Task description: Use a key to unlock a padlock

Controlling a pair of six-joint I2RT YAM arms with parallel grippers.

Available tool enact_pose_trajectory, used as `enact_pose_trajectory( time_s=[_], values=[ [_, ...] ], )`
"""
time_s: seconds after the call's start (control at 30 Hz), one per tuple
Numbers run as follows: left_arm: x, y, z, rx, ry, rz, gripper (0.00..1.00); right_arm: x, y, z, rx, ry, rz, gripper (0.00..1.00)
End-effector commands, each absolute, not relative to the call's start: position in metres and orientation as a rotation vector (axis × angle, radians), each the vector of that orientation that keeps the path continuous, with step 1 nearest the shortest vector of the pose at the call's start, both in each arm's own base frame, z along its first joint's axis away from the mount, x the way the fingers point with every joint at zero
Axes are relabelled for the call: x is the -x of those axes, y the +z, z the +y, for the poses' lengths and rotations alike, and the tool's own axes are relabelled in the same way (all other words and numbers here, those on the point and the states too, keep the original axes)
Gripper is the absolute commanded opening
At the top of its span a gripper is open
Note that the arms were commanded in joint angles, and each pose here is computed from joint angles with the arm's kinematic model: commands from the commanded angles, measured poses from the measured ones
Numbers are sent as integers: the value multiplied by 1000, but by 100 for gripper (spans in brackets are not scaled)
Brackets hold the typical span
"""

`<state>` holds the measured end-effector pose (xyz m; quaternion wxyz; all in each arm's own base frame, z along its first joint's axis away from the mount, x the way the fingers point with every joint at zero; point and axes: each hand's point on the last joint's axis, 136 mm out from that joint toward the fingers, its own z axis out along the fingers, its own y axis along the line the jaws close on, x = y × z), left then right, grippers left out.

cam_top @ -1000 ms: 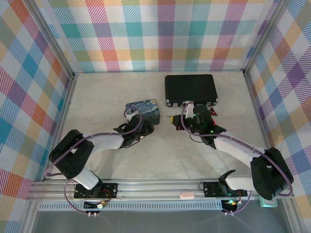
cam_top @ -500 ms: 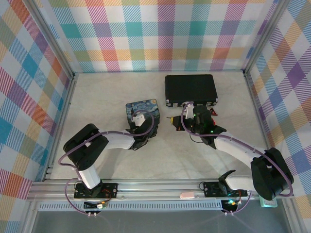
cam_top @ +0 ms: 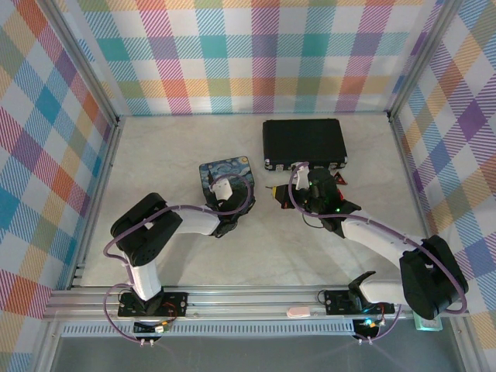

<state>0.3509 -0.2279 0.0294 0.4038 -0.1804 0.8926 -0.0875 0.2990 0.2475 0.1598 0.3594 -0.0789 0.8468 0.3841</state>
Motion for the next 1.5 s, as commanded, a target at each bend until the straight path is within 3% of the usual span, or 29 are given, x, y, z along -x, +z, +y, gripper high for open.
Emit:
enact_pose_trajectory(
  time_s=[0.0,0.27,0.4,0.7,0.87,0.93,1.27,1.37,1.47],
  values=[
    [-353,22,-230,457,-250,2258,30,-298,161,253,208,1023,2175,0],
    [-353,25,-227,495,-369,2270,15,-296,153,253,186,1038,2204,0],
    [-352,37,-227,540,-465,2275,0,-296,149,254,175,1044,2219,0],
    [-349,51,-226,700,-662,2315,0,-293,133,265,139,1153,2253,0],
    [-342,50,-217,684,-597,2364,0,-292,128,268,133,1174,2262,0],
    [-339,46,-213,630,-537,2394,5,-292,127,268,138,1172,2265,0],
    [-328,51,-186,392,-319,2413,53,-294,129,269,152,1164,2266,0],
    [-329,51,-187,352,-317,2403,61,-294,129,271,149,1179,2266,0],
    [-329,46,-188,319,-315,2405,61,-293,129,270,147,1180,2268,0]
  ],
)
